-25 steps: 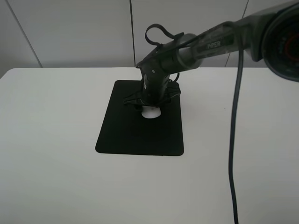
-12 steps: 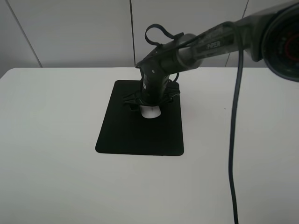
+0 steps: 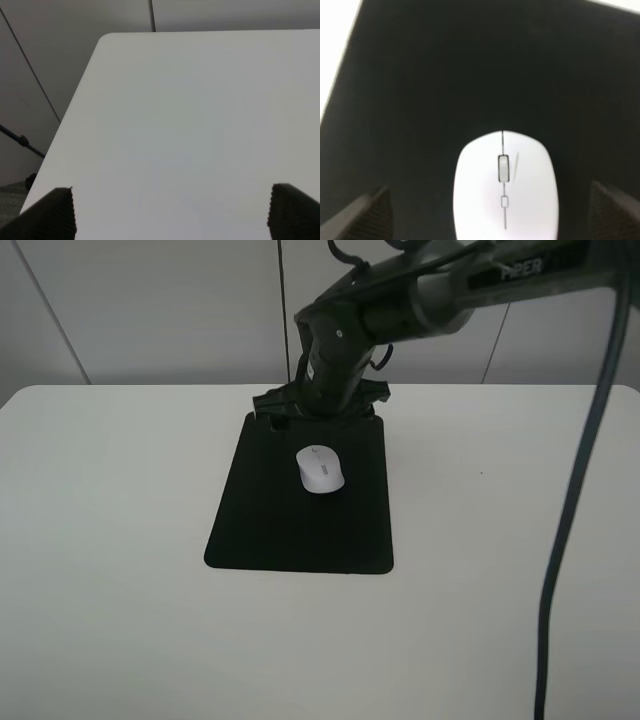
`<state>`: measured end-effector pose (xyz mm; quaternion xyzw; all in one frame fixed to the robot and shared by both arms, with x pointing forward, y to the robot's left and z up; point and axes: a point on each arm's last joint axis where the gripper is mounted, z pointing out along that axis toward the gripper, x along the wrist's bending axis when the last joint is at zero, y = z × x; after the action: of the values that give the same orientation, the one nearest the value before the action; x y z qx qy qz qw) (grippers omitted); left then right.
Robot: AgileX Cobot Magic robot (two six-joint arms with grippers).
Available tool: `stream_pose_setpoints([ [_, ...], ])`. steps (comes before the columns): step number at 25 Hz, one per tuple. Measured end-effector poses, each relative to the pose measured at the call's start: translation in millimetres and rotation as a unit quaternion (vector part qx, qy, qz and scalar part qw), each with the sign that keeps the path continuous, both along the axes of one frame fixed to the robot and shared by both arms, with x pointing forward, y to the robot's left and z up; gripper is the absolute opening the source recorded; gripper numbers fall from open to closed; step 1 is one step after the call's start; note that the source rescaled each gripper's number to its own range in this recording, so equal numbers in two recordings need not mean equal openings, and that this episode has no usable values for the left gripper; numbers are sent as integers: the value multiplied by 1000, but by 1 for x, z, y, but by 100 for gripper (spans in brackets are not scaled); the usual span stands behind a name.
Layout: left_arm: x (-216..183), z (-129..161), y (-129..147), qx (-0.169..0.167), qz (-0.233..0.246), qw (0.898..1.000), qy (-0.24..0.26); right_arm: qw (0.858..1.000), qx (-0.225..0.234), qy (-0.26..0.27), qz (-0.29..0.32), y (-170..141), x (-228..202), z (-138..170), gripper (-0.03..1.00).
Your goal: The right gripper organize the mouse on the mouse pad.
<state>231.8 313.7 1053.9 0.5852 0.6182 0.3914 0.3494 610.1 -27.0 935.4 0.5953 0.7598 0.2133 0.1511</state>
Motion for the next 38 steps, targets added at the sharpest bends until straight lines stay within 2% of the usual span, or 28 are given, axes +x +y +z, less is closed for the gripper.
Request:
stream_pose_setpoints([
  [5, 0, 0, 0, 0, 0, 1000, 0, 1000, -3, -21, 11, -15, -3, 33, 82],
  [9, 0, 0, 0, 0, 0, 1000, 0, 999, 10, -34, -11, -49, -7, 51, 83],
  [13, 0, 0, 0, 0, 0, 1000, 0, 998, 23, -30, -58, -97, -16, 58, 86],
  [19, 0, 0, 0, 0, 0, 1000, 0, 991, 18, 2, -134, -177, -39, 59, 86],
  [25, 0, 0, 0, 0, 0, 1000, 0, 977, 21, 16, -212, -249, -76, 74, 86],
  [28, 0, 0, 0, 0, 0, 1000, 0, 969, 31, 0, -243, -274, -101, 86, 86],
  [32, 0, 0, 0, 0, 0, 1000, 0, 957, 46, -34, -286, -295, -139, 103, 86],
  [38, 0, 0, 0, 0, 0, 1000, 0, 949, 63, -104, -292, -294, -189, 130, 86],
])
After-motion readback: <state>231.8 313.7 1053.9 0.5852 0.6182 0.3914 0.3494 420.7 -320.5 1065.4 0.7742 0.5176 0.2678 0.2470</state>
